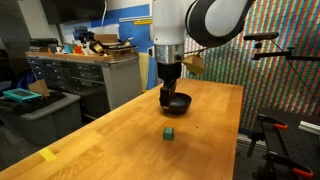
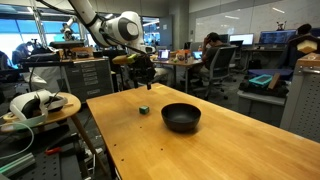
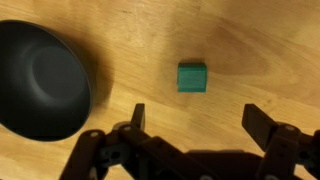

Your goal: Put the block in the bowl

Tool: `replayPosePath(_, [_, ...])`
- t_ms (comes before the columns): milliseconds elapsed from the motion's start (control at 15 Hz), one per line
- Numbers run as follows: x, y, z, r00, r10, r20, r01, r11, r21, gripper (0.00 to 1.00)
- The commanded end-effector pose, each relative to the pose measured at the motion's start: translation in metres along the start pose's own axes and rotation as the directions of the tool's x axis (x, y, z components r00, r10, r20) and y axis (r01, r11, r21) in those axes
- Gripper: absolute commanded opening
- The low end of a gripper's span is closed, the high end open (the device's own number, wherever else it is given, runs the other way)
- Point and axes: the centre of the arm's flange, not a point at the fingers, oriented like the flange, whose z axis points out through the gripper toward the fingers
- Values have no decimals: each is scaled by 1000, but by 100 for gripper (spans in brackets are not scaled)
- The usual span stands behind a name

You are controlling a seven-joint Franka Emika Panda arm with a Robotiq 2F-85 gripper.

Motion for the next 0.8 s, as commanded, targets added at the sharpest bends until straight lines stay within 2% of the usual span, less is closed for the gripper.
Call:
replayPosePath(0, [25,-3,20,1000,-29,5,29,999,21,100])
replayPosePath(733, [35,-5,77,995,-51,83,45,996,77,100])
